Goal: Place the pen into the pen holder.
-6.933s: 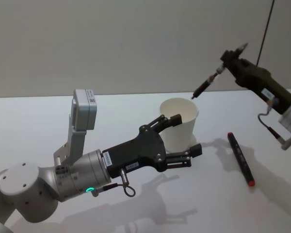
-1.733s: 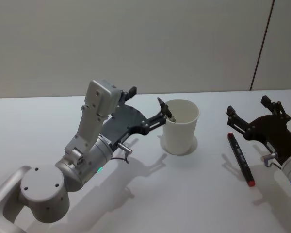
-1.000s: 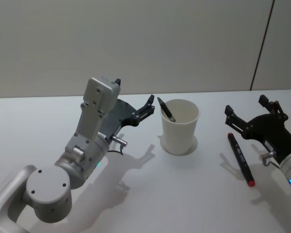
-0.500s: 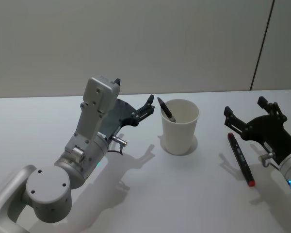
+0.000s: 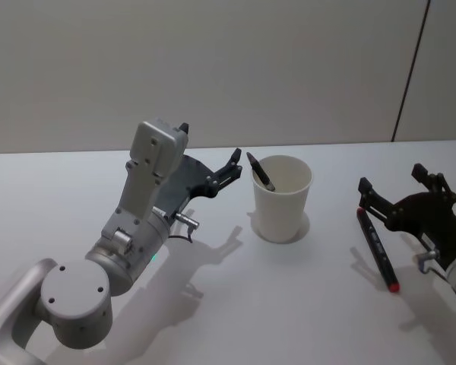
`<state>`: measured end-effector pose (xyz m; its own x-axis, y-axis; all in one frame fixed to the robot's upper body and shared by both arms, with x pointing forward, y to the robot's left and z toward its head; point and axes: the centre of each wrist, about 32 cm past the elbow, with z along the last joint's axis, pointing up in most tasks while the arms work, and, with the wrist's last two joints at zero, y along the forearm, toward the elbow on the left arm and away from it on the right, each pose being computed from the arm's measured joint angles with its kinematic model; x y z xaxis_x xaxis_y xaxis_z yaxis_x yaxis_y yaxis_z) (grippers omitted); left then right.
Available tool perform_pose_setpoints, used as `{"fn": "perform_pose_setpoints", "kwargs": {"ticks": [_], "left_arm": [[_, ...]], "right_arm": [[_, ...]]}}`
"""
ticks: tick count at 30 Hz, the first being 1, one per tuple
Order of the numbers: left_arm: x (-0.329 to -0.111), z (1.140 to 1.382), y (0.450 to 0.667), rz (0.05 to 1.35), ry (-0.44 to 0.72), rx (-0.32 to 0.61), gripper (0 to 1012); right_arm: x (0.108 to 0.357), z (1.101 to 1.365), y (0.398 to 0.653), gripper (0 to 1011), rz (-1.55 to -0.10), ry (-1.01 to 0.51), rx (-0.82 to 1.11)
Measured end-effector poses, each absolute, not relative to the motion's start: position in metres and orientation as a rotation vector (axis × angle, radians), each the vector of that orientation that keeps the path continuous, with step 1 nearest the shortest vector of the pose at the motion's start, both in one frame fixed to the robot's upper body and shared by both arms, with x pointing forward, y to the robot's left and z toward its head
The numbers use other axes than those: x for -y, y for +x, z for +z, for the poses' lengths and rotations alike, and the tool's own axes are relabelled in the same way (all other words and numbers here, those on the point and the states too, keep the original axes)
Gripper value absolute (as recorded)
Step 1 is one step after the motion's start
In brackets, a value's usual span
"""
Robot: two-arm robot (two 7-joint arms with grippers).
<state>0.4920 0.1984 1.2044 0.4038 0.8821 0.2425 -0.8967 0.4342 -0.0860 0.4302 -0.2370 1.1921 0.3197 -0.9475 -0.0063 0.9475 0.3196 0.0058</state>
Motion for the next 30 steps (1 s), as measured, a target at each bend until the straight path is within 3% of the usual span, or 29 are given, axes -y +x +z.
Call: {"fn": "perform_pose_setpoints", "kwargs": {"ticks": [30], "left_arm": [[-0.198, 1.204, 0.492, 1.124, 0.061, 0.268, 1001]], "right_arm": [[0.235, 1.218, 0.401, 1001, -1.349, -0.094, -0.176]]}}
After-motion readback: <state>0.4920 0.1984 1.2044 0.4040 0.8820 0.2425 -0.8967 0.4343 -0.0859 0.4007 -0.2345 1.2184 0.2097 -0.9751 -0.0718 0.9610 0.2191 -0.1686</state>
